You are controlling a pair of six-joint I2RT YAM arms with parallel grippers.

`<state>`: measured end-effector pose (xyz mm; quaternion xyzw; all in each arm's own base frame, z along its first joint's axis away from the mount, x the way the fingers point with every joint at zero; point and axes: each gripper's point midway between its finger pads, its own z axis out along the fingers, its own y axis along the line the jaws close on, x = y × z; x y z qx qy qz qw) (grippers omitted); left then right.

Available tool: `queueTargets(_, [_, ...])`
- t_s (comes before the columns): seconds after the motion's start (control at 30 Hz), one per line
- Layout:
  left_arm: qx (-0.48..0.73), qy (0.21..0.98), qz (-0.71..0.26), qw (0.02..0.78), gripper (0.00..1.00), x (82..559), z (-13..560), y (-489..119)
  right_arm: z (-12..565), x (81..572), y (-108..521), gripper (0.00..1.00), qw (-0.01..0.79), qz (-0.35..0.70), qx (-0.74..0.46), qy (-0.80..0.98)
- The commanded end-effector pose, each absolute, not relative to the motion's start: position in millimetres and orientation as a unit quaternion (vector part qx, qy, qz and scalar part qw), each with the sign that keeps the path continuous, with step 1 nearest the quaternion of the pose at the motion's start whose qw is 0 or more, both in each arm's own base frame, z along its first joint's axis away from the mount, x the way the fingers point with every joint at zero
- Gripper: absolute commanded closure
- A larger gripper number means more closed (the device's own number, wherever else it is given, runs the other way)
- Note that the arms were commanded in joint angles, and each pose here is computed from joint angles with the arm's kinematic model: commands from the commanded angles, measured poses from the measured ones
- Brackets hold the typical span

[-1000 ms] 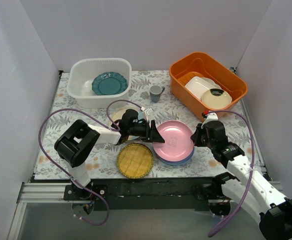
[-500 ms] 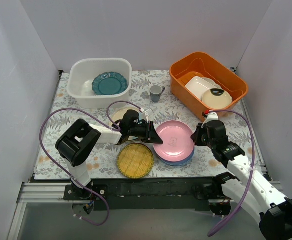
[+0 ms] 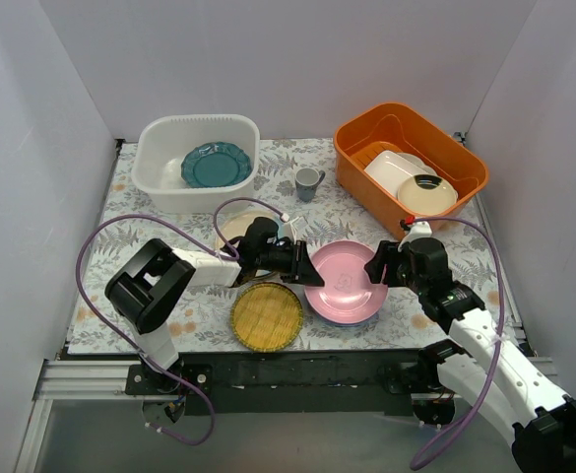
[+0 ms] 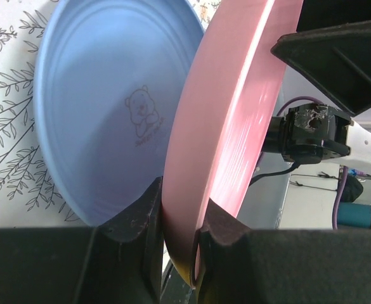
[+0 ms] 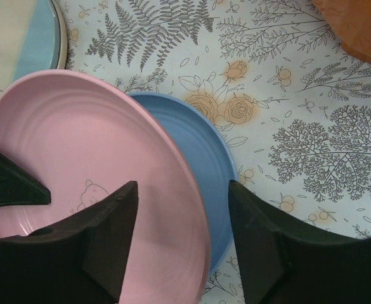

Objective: Place the plates into the plastic bin on the countertop
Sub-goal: Pick up the plate at the center of the board.

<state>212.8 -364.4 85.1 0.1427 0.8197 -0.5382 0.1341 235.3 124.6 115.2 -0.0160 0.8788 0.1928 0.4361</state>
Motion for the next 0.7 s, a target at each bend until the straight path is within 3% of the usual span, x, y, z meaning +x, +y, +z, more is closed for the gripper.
queueTargets(0.0, [0.169, 0.792, -0.559, 0.181, 1.0, 222.1, 124.8, -372.8, 135.7, 242.0, 125.6, 0.28, 0.468, 0.199, -0.016, 0.861])
queueTargets(0.07, [0.165, 0.793, -0.557, 0.186, 1.0, 222.5, 123.6, -371.3, 136.4, 241.3, 123.7, 0.18, 0.471, 0.196, -0.015, 0.86])
queueTargets(0.3, [0.156, 0.804, -0.539, 0.196, 1.0, 225.0, 121.3, -365.8, 135.4, 241.3, 126.4, 0.02, 0.471, 0.203, -0.017, 0.858])
queueTargets(0.67, [0.147, 0.819, -0.504, 0.232, 1.0, 244.1, 124.2, -363.6, 150.0, 237.5, 124.7, 0.02, 0.491, 0.209, -0.024, 0.845])
